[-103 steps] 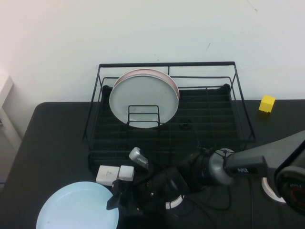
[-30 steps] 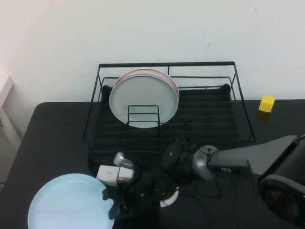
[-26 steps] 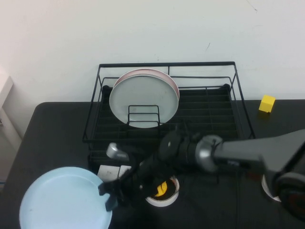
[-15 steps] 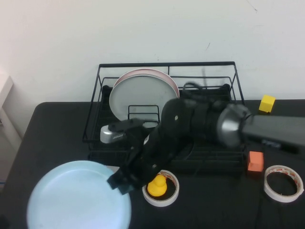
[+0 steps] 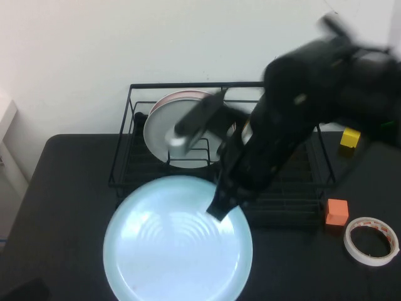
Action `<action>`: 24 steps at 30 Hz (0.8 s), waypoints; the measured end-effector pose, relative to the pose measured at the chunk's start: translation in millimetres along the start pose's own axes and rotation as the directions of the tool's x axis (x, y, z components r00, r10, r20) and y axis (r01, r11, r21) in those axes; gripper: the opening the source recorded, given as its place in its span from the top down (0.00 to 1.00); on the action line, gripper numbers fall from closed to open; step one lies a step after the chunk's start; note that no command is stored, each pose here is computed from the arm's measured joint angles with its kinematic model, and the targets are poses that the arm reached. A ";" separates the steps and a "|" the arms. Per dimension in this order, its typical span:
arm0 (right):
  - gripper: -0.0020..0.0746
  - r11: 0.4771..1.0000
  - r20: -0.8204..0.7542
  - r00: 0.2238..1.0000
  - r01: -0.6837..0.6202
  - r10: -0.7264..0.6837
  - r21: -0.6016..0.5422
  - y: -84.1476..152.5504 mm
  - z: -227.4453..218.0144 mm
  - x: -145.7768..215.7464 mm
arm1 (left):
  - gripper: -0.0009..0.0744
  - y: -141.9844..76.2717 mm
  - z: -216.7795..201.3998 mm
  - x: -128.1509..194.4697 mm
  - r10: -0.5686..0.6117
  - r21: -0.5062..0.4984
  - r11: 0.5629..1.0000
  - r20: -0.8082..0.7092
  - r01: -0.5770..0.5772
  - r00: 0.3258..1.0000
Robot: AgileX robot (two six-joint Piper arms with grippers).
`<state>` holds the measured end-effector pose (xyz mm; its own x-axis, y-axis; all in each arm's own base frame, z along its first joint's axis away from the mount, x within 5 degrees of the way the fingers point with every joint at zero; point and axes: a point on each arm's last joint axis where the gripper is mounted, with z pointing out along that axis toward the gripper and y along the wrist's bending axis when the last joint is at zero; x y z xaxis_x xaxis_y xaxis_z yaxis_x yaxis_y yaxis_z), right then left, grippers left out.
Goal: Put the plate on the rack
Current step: Hand over the plate
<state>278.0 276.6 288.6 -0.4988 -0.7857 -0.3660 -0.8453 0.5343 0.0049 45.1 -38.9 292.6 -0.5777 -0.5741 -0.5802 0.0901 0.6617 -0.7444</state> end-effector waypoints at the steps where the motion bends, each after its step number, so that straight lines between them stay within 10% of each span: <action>1: 0.96 1.000 0.029 1.000 0.001 -0.001 0.006 1.3 -12.5 0.4 | 0.75 0.3 0.8 1.1 0.003 -0.005 1.000 -0.018 -0.003 1.000; 5: 0.96 1.000 0.097 0.995 0.001 -0.002 0.010 6.9 -48.3 4.8 | 0.34 -0.9 4.5 2.9 0.006 0.003 1.000 -0.065 -0.005 0.998; 10: 0.96 0.993 0.148 0.989 0.018 -0.001 -0.118 20.3 -58.7 3.4 | 0.21 -3.6 7.4 3.0 0.055 0.032 0.998 -0.086 -0.053 0.995; 18: 0.96 0.964 0.237 0.971 0.087 -0.026 -0.252 34.2 -65.9 -2.1 | 0.34 -3.4 9.4 2.9 0.111 0.034 0.994 -0.098 -0.109 0.989; 24: 0.96 0.965 0.283 0.959 0.102 -0.030 -0.243 33.9 -66.8 -6.1 | 0.78 -1.0 9.5 2.2 0.186 0.014 0.982 -0.093 -0.186 0.978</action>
<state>239.6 278.6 353.2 -0.3988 -0.6812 -0.6139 -0.9127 0.3596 0.1940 51.4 -45.4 288.9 -0.6234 -0.3935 -0.6756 0.2072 0.7501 -0.6280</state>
